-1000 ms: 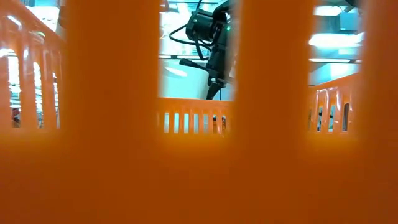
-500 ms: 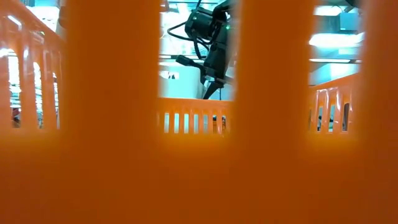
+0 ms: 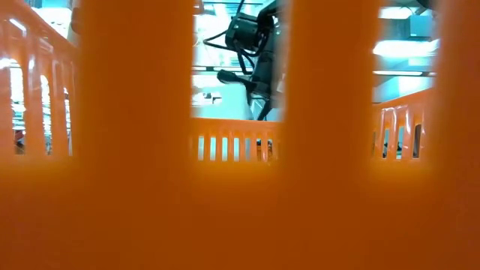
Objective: Stack baskets by color
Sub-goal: Stack the white bin on the top white bin, then stack the orange bin on the top orange bin
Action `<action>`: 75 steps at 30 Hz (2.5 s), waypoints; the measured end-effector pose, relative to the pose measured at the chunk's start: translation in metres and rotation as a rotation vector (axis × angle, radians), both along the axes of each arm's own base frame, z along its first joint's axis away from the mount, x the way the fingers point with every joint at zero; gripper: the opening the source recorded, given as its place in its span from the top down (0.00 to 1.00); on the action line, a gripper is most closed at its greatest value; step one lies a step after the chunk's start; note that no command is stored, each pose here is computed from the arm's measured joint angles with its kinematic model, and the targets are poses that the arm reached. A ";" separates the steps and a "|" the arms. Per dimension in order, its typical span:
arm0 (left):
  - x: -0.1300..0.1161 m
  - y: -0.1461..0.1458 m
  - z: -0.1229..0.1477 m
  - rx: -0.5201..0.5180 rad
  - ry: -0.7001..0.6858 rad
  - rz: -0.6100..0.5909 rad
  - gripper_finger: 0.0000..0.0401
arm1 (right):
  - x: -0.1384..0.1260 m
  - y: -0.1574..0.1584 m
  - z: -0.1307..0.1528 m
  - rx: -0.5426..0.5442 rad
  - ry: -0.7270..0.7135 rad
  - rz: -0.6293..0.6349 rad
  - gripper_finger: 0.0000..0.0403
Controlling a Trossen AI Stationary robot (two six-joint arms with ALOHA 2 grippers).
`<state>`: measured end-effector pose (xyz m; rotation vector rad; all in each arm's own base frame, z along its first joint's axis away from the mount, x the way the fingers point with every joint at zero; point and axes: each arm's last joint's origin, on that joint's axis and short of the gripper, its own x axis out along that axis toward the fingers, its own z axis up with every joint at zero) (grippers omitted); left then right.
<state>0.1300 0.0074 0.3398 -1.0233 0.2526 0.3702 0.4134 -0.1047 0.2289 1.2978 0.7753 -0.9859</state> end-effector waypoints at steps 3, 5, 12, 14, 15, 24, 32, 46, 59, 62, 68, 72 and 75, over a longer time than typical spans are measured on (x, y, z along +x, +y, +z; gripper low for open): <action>0.000 0.000 0.000 0.000 0.000 0.000 0.57 | -0.003 -0.002 -0.001 -0.003 0.028 0.016 0.66; 0.000 0.000 0.000 0.001 0.000 0.002 0.57 | -0.002 -0.002 0.000 -0.016 0.022 0.039 0.65; 0.000 0.000 0.000 0.002 0.000 0.007 0.57 | -0.002 -0.008 0.000 -0.031 0.016 0.120 0.56; 0.000 0.000 0.000 0.002 0.000 0.007 0.57 | -0.005 -0.009 0.003 -0.030 0.019 0.180 0.51; 0.000 0.000 0.000 0.002 0.000 0.007 0.57 | -0.007 -0.010 0.006 -0.030 0.020 0.202 0.49; 0.000 0.000 0.000 -0.007 -0.003 0.011 0.57 | -0.052 0.003 0.064 -0.050 0.057 0.343 0.39; 0.000 0.000 0.000 -0.022 -0.006 0.017 0.57 | -0.078 0.113 0.103 -0.088 0.075 0.515 0.40; 0.000 0.000 0.000 -0.038 -0.009 0.010 0.57 | -0.063 0.267 0.043 0.042 0.087 0.443 0.40; -0.001 -0.002 -0.002 -0.021 0.025 -0.059 0.57 | -0.035 0.335 -0.059 0.095 0.117 0.504 0.41; -0.001 -0.002 -0.002 -0.024 0.027 -0.076 0.57 | -0.034 0.338 -0.068 0.116 0.132 0.459 0.46; -0.001 -0.002 -0.003 -0.022 0.031 -0.076 0.57 | -0.034 0.333 -0.069 0.121 0.157 0.424 0.88; -0.001 -0.002 -0.003 -0.019 0.031 -0.074 0.57 | -0.036 0.317 -0.060 0.110 0.221 0.480 0.96; -0.001 -0.002 -0.003 -0.017 0.031 -0.070 0.57 | -0.038 0.298 -0.039 0.079 0.232 0.534 0.98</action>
